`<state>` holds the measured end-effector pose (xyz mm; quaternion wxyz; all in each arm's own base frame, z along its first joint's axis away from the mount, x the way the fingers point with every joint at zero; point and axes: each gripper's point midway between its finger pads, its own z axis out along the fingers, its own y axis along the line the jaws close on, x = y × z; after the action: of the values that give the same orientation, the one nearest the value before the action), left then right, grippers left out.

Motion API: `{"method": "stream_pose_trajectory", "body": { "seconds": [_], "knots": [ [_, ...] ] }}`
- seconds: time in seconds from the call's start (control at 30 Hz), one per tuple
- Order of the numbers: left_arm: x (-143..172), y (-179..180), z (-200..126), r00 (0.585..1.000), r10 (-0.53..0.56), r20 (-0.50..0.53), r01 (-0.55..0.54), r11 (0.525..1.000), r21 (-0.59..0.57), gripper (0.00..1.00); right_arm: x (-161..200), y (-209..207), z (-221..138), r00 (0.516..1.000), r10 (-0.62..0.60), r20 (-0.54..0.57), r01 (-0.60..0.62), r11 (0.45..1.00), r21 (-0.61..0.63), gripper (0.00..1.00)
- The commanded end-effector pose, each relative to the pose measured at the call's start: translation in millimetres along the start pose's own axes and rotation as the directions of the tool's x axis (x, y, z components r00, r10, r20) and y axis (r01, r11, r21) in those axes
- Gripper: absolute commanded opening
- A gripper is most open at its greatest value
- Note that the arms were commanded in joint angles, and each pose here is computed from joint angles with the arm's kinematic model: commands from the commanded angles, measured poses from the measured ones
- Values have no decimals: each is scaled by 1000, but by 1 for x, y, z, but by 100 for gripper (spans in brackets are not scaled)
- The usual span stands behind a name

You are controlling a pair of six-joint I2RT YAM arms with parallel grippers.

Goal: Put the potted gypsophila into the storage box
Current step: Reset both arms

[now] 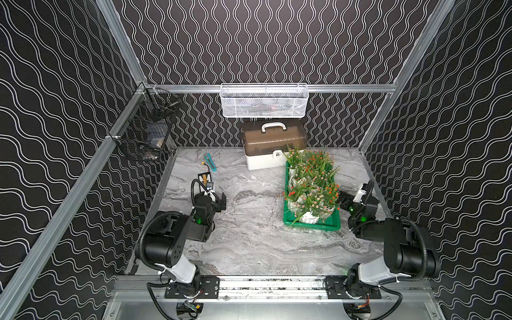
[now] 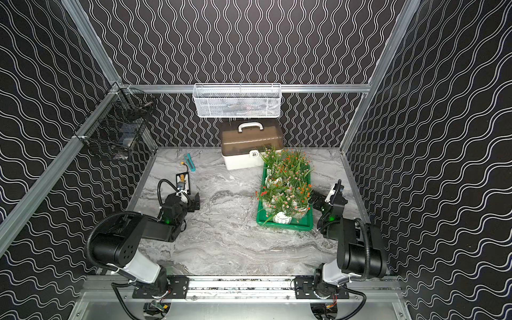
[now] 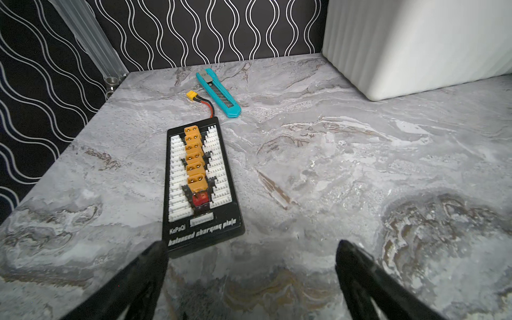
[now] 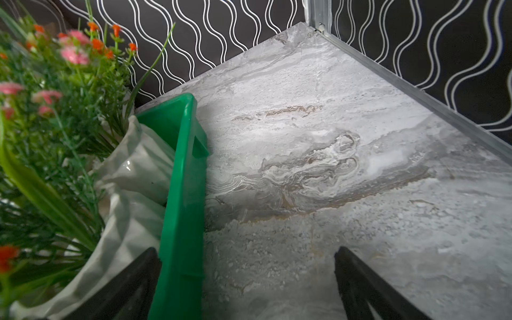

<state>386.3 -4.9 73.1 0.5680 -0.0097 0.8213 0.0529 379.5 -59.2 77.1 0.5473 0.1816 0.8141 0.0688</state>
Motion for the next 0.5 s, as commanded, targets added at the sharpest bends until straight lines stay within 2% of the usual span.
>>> {"method": "stream_pose_trajectory", "body": {
  "seconds": [0.0, 0.2, 0.47],
  "knots": [
    [-15, 1, 0, 997, 1, 71, 0, 1000, -3, 97, -20, 6, 0, 994, -45, 101, 46, 999, -7, 100],
    [-8, -3, 6, 999, 17, 31, -18, 1000, 12, 98, -15, 12, 2, 993, -82, 89, 82, 997, -1, 100],
    [-9, -3, 8, 999, 15, 33, -15, 1000, 14, 99, -6, 16, 10, 991, -111, 79, 111, 994, 8, 100]
  ]
}}
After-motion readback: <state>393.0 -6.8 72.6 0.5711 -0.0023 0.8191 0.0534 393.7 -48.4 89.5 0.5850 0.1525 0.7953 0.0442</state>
